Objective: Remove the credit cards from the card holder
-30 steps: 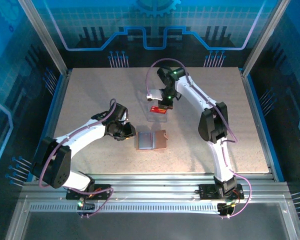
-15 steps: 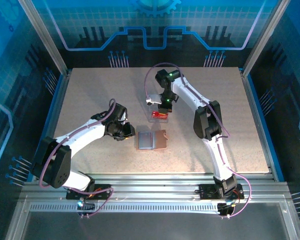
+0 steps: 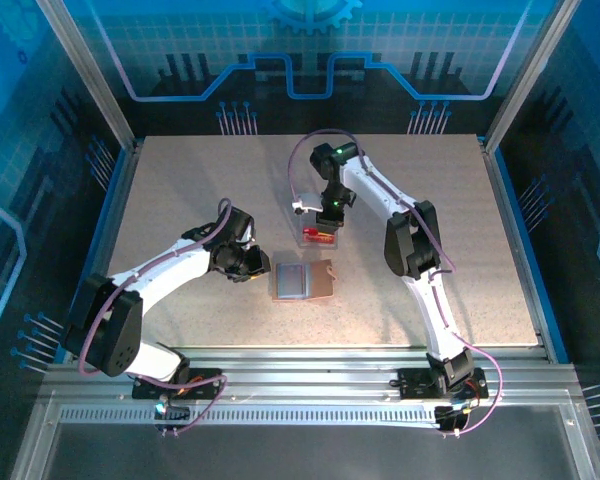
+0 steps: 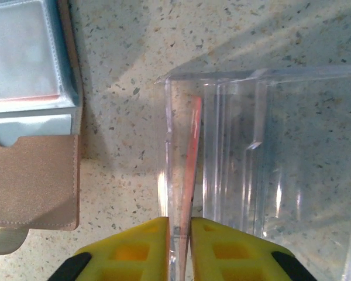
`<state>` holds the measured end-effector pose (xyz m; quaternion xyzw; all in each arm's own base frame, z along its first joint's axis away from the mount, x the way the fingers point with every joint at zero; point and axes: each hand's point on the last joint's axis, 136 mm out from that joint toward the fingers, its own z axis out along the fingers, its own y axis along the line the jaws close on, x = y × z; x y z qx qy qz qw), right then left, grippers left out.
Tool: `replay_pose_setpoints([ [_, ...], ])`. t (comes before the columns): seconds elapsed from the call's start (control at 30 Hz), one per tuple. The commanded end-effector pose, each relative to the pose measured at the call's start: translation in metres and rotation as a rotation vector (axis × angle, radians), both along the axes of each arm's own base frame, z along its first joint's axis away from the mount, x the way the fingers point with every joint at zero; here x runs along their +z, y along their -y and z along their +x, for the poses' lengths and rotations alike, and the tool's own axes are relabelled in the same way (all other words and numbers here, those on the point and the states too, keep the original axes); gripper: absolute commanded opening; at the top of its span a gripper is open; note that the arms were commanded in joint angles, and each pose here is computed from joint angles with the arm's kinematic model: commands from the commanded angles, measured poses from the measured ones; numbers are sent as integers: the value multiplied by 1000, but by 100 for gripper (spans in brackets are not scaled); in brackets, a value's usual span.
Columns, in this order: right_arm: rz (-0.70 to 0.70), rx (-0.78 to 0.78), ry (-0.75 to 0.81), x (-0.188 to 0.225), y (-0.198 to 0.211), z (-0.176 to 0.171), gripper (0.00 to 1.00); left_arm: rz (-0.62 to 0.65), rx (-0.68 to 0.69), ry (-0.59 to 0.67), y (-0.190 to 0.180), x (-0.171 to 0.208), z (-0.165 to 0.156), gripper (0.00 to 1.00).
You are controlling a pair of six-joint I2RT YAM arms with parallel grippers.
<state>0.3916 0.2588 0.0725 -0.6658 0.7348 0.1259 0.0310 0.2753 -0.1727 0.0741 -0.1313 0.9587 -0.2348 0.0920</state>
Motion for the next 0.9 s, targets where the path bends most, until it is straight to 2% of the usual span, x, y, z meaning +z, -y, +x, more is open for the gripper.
replay_pose_setpoints([
  [0.0,61,-25,98,35,-5,13,20,-11,-2,1,-1,3,-1,24],
  [0.17,73,-58,220,60,-3,27,23,-21,-10,4,2,5,1,24],
  [0.33,65,-83,246,62,1,28,23,-32,-14,4,4,6,3,24],
  [0.87,16,-130,397,14,-10,38,24,-42,-14,-4,6,3,2,24],
])
